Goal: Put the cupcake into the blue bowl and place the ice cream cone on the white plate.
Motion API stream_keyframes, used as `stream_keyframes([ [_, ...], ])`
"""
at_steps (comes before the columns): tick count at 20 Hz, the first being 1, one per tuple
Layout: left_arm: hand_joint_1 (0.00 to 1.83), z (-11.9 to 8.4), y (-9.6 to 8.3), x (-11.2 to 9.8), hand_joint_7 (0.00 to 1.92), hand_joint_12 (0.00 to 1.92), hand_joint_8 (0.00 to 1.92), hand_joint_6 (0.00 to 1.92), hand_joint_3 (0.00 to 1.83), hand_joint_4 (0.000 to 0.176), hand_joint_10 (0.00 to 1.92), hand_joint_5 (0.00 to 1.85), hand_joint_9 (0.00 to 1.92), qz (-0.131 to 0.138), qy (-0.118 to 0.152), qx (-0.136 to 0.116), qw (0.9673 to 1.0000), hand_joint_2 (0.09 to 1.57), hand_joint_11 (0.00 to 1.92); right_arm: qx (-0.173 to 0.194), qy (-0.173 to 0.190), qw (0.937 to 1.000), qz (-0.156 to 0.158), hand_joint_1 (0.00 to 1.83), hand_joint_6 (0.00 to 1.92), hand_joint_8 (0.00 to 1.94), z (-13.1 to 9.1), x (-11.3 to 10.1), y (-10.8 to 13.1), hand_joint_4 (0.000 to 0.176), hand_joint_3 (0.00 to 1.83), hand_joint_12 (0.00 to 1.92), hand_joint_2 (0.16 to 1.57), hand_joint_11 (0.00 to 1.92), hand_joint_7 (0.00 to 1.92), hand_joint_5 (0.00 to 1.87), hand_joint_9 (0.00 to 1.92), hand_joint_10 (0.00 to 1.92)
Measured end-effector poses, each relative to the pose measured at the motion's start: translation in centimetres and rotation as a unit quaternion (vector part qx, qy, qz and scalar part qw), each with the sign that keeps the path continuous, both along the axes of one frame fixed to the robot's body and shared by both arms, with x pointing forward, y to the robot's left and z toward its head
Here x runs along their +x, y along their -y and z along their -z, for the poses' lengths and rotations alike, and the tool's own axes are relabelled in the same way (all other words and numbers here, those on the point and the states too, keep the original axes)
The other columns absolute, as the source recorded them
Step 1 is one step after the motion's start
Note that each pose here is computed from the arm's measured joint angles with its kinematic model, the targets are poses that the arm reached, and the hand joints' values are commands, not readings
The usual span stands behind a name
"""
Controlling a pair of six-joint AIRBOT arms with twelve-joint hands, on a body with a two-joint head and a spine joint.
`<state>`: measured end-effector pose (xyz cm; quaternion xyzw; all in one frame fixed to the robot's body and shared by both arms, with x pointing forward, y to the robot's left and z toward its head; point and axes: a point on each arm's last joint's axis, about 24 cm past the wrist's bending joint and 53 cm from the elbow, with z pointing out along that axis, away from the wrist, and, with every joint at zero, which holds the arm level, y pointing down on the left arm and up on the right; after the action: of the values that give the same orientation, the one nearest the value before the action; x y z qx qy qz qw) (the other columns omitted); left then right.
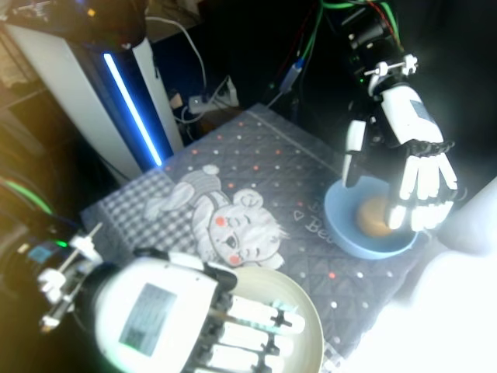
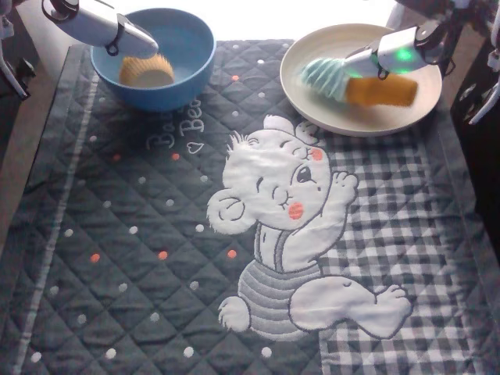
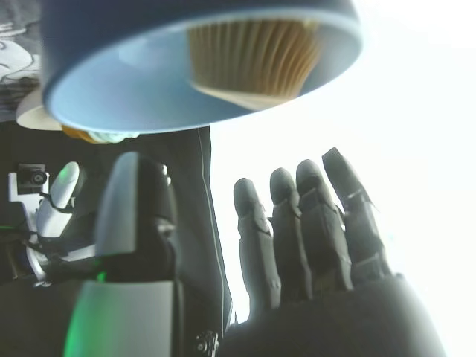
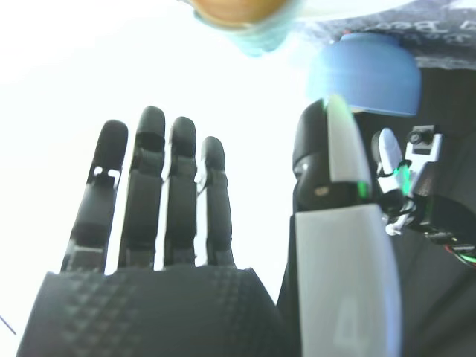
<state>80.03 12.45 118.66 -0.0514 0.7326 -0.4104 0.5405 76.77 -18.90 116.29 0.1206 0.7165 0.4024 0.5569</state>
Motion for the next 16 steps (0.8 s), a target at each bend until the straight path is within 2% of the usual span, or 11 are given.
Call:
stream_keyframes([
  [3, 1.11, -0.7, 0.4, -0.7, 0.44, 0.59, 0.01, 0.0, 0.0, 0.034, 0.0, 0.56, 0.33, 0.013, 0.01, -0.004, 0.9998, 0.93, 0.0, 0.006, 0.019, 0.9998, -0.005, 0.93, 0.0, 0.01, -1.5, -0.8, 0.3, 0.021, 0.0, 0.56, 0.93, 0.22, 0.56, 0.39, 0.55, 0.0],
  [6, 1.07, -2.1, 0.9, -2.1, 0.48, 0.64, 0.0, 0.0, 0.0, 0.073, 0.01, 0.55, 0.37, 0.037, 0.03, -0.016, 0.9987, 0.91, 0.0, 0.019, 0.054, 0.9982, -0.02, 0.88, 0.0, 0.0, -4.0, -2.3, 0.3, 0.023, 0.0, 0.62, 0.89, 0.17, 0.57, 0.36, 0.54, 0.0],
  [7, 1.07, -2.5, 1.0, -2.7, 0.5, 0.72, 0.0, 0.0, 0.0, 0.045, 0.01, 0.56, 0.41, 0.048, 0.036, -0.022, 0.998, 0.9, 0.0, 0.02, 0.064, 0.9973, -0.029, 0.85, 0.0, 0.0, -4.6, -2.9, 0.0, 0.025, 0.01, 0.63, 0.89, 0.14, 0.56, 0.34, 0.54, 0.0],
  [8, 1.06, -2.9, 1.1, -3.4, 0.47, 0.53, 0.01, 0.01, 0.0, 0.011, 0.02, 0.52, 0.36, 0.057, 0.041, -0.028, 0.9971, 0.9, 0.0, 0.025, 0.075, 0.9962, -0.037, 0.88, 0.0, 0.0, -5.4, -3.6, -0.4, 0.035, 0.0, 0.67, 0.89, 0.09, 0.56, 0.34, 0.54, 0.0],
  [9, 1.06, -3.2, 1.1, -3.9, 0.47, 0.53, 0.01, 0.01, 0.0, 0.011, 0.02, 0.52, 0.36, 0.067, 0.045, -0.037, 0.9961, 0.9, 0.0, 0.03, 0.084, 0.9951, -0.043, 0.88, 0.0, 0.0, -6.0, -4.2, -0.6, 0.035, 0.0, 0.67, 0.89, 0.09, 0.56, 0.34, 0.54, 0.0],
  [10, 1.05, -3.8, 0.9, -4.5, 0.45, 0.58, 0.0, 0.0, 0.0, 0.015, 0.01, 0.5, 0.35, 0.074, 0.05, -0.046, 0.995, 0.91, 0.0, 0.041, 0.1, 0.9928, -0.051, 0.84, 0.0, 0.0, -7.1, -5.0, -1.0, 0.051, 0.0, 0.68, 0.89, 0.07, 0.55, 0.31, 0.51, 0.0],
  [11, 1.03, -4.6, 0.6, -5.4, 0.45, 0.87, 0.0, 0.0, 0.0, 0.025, 0.0, 0.51, 0.4, 0.083, 0.059, -0.06, 0.9929, 0.91, 0.0, 0.053, 0.117, 0.9898, -0.06, 0.82, 0.0, 0.0, -8.3, -6.0, -1.4, 0.047, 0.0, 0.66, 0.88, 0.0, 0.41, 0.29, 0.41, 0.0],
  [12, 1.0, -5.5, 0.3, -6.0, 0.44, 0.92, 0.0, 0.0, 0.0, 0.031, 0.0, 0.5, 0.4, 0.089, 0.067, -0.074, 0.991, 0.92, 0.03, 0.059, 0.136, 0.9866, -0.069, 0.8, 0.0, 0.0, -9.4, -6.9, -1.6, 0.047, 0.0, 0.6, 0.87, 0.0, 0.34, 0.27, 0.35, 0.0],
  [14, 1.01, -6.4, -0.6, -7.4, 0.44, 0.89, 0.0, 0.0, 0.0, 0.036, 0.0, 0.5, 0.42, 0.095, 0.081, -0.098, 0.9873, 0.91, 0.06, 0.064, 0.172, 0.98, -0.078, 0.8, 0.0, 0.01, -11.1, -8.4, -2.2, 0.046, 0.0, 0.62, 0.86, 0.0, 0.36, 0.26, 0.34, 0.0],
  [15, 1.02, -6.7, -1.0, -8.2, 0.42, 0.67, 0.0, 0.0, 0.0, 0.061, 0.0, 0.45, 0.41, 0.099, 0.092, -0.1, 0.9859, 0.89, 0.15, 0.06, 0.189, 0.9768, -0.081, 0.77, 0.0, 0.01, -11.9, -9.3, -2.3, 0.061, 0.0, 0.58, 0.84, 0.0, 0.41, 0.24, 0.34, 0.0],
  [16, 1.03, -6.9, -1.3, -9.0, 0.41, 0.57, 0.0, 0.0, 0.0, 0.054, 0.0, 0.43, 0.41, 0.102, 0.099, -0.101, 0.9846, 0.86, 0.18, 0.057, 0.2, 0.9746, -0.084, 0.76, 0.0, 0.01, -12.5, -10.0, -2.4, 0.059, 0.0, 0.55, 0.81, 0.0, 0.42, 0.23, 0.35, 0.0],
])
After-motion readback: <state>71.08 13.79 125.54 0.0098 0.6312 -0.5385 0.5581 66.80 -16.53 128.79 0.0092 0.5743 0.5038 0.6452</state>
